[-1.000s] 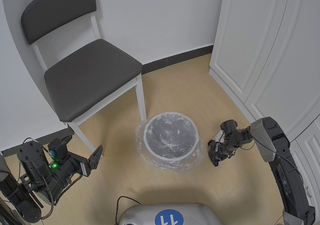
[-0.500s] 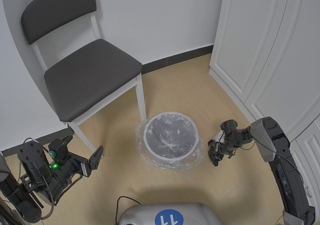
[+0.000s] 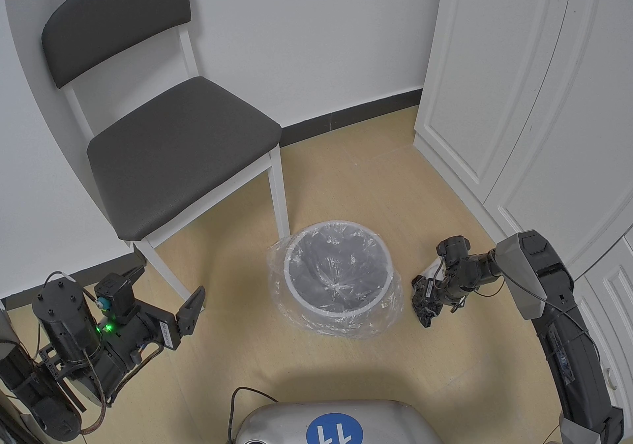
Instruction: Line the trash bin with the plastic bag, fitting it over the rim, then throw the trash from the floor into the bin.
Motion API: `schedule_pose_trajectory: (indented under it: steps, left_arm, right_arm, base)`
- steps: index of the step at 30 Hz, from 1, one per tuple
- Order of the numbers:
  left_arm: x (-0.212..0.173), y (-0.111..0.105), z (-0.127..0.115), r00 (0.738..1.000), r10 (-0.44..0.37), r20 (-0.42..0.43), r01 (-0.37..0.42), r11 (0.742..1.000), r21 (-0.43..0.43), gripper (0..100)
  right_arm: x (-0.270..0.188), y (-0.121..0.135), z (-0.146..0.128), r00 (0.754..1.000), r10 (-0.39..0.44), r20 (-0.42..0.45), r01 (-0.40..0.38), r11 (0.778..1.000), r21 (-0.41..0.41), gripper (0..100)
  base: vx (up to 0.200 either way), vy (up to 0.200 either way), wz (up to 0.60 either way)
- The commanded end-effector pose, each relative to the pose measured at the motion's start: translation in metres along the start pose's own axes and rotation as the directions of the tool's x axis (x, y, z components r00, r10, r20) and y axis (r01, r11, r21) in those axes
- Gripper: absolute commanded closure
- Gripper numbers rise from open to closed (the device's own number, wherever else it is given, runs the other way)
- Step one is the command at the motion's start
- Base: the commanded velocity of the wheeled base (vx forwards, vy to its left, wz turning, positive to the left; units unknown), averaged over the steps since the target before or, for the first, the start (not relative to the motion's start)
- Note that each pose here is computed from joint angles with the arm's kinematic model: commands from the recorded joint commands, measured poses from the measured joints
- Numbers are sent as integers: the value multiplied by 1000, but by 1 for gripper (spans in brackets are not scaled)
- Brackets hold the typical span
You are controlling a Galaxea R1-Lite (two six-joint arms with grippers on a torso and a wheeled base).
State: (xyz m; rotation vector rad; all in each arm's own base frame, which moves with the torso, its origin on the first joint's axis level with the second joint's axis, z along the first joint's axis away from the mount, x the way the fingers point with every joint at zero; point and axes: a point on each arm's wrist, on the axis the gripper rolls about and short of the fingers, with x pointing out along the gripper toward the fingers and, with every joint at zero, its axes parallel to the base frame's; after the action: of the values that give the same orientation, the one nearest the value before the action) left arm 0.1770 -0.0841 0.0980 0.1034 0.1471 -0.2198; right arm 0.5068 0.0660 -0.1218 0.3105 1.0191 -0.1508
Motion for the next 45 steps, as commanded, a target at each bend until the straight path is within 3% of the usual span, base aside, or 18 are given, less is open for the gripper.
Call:
schedule_pose_trajectory:
  steps: [1,4,6,7,12,13,15,28,31,37,38,40,42,43,44,45]
  left_arm:
    - [-5,-1,-1,1000,-10,-2,10,1000,4,0]
    - [-9,-2,5,999,-22,29,22,1000,5,0]
    - [-11,-3,7,999,-28,41,28,1000,9,0]
    - [-16,-3,11,997,-34,68,33,999,20,0]
    - [-29,-1,24,988,-44,147,39,999,36,0]
    - [-34,0,28,984,-48,173,40,998,50,0]
    - [-37,1,31,981,-46,187,35,997,62,0]
    - [-68,12,51,945,-33,324,-17,989,150,0]
    - [-75,14,58,929,-29,370,-25,990,140,0]
    - [-84,14,73,890,-40,454,-13,993,114,0]
    - [-89,13,79,872,-50,487,0,995,103,0]
    - [-92,14,83,858,-50,510,-1,995,101,0]
    - [-93,14,85,853,-48,520,-8,995,104,0]
    - [-94,15,87,847,-45,530,-14,994,107,0]
    - [-94,15,87,847,-45,530,-14,994,107,0]
    - [-94,15,90,842,-43,538,-15,994,104,0]
  right_arm:
    - [-1,3,1,1000,-10,14,10,1000,-6,100]
    - [-5,6,8,992,-62,107,63,998,-4,100]
    - [-10,9,14,989,-55,138,54,998,8,100]
    - [-32,16,31,983,-31,182,28,999,18,100]
    - [-98,22,55,986,-2,165,0,1000,10,100]
    - [-125,24,61,987,55,150,-57,998,9,100]
    - [-149,24,66,983,97,156,-99,995,6,100]
    - [-290,18,73,937,206,281,-225,974,39,100]
    - [-344,20,65,905,266,333,-288,958,16,100]
    - [-402,33,43,854,354,381,-369,929,-34,100]
    - [-422,39,31,832,396,389,-406,912,-60,100]
    - [-441,44,19,810,436,393,-437,895,-91,100]
    - [-451,47,12,797,460,392,-456,883,-110,100]
    - [-465,52,-2,779,499,380,-483,864,-145,100]
    - [-465,52,-2,779,499,380,-483,864,-145,100]
    - [-475,56,-16,764,534,362,-507,844,-175,100]
  base:
    - [0,0,0]
    - [0,0,0]
    - [0,0,0]
    - [0,0,0]
    - [0,0,0]
    - [0,0,0]
    - [0,0,0]
    - [0,0,0]
    - [0,0,0]
    - [0,0,0]
    - [0,0,0]
    - [0,0,0]
    - [0,0,0]
    - [0,0,0]
    - [0,0,0]
    - [0,0,0]
